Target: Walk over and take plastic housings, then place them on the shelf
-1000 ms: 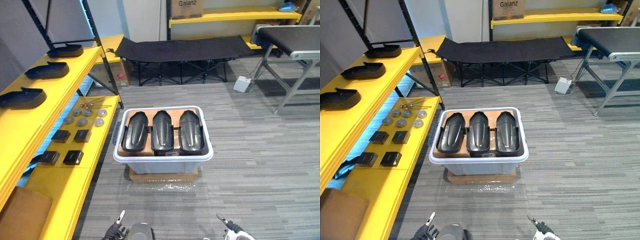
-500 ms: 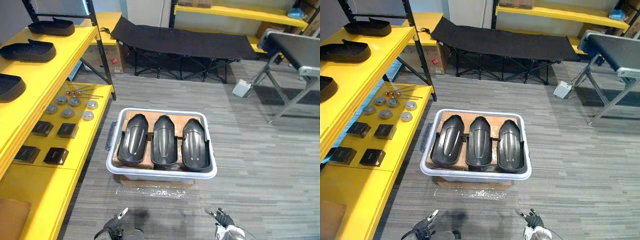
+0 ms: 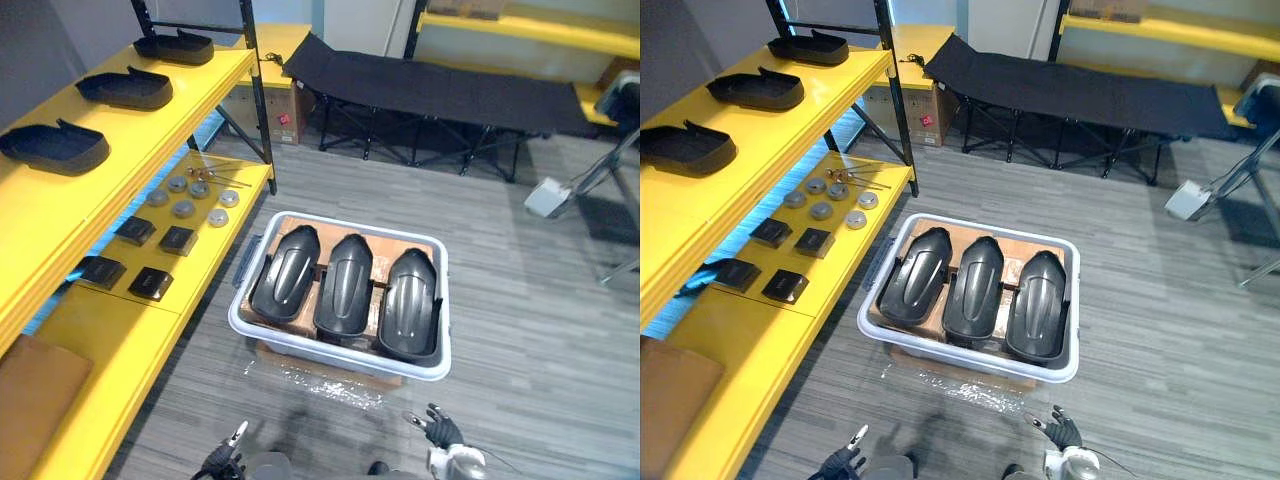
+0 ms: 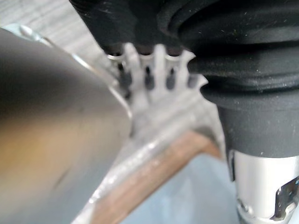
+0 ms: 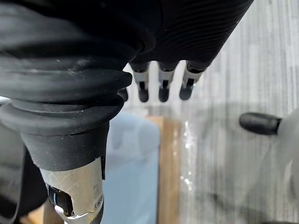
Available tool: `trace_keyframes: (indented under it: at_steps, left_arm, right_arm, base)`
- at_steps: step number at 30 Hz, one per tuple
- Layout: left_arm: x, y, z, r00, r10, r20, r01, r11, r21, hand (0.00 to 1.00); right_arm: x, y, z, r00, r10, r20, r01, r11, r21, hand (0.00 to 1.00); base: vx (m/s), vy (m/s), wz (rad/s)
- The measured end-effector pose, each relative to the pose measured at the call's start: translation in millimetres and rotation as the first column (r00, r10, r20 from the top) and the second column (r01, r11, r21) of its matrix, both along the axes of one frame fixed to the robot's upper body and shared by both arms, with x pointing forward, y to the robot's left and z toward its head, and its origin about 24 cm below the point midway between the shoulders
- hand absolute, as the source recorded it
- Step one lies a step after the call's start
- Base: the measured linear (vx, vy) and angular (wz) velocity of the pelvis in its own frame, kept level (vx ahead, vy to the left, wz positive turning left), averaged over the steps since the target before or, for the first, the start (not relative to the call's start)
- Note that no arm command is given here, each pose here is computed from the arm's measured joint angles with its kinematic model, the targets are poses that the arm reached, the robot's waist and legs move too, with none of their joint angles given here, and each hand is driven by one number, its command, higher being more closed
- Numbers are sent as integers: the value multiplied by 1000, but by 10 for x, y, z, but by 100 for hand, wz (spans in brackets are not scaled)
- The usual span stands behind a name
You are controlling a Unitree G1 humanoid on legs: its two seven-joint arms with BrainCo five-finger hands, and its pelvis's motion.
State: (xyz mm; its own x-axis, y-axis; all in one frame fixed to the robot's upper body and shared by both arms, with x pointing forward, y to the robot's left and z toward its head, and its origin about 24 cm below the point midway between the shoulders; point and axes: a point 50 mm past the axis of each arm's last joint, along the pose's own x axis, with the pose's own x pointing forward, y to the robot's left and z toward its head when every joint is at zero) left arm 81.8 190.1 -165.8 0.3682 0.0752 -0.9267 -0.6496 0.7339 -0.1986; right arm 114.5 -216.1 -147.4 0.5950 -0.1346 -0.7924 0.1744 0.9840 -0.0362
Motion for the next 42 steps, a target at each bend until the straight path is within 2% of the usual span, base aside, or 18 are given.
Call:
trace_keyframes:
  at_steps: [6, 7, 15, 23, 28, 33, 38, 42]
  left_arm:
    - [38, 172, 29, 995, -99, -18, 100, 992, 75, 0]
    - [113, 37, 13, 947, -318, -44, 321, 943, 91, 0]
    - [104, 55, 15, 951, -305, -43, 308, 947, 95, 0]
    - [153, 122, 71, 963, -270, 13, 263, 949, 173, 0]
    - [250, 191, 115, 949, -313, 31, 298, 926, 232, 0]
    - [420, 183, 177, 934, -350, 76, 320, 911, 259, 0]
    - [518, 113, 198, 898, -433, 79, 397, 874, 281, 0]
    - [611, 107, 245, 878, -468, 98, 420, 853, 309, 0]
  right_arm:
    - [-188, 263, -39, 995, 97, -1, -96, 993, 73, 0]
    - [-357, 182, -106, 996, -9, -92, 16, 997, 79, 0]
    - [-376, 198, -122, 994, -32, -107, 43, 995, 95, 0]
    - [-556, 121, -179, 920, -343, -190, 369, 921, 127, 0]
    - [-612, 73, -186, 881, -428, -203, 456, 881, 123, 0]
    - [-415, 56, -100, 908, -417, -47, 419, 893, 164, 0]
    - [99, 115, 219, 929, -278, 243, 236, 954, 186, 0]
    - [401, 228, 537, 888, -171, 427, 107, 980, 169, 0]
  base:
    - [7, 31, 0]
    - [36, 14, 2]
    - [12, 4, 3]
    - [-41, 42, -8]
    - [-82, 16, -23]
    - [-119, -26, -5]
    - [-87, -29, -15]
    - [-35, -41, 0]
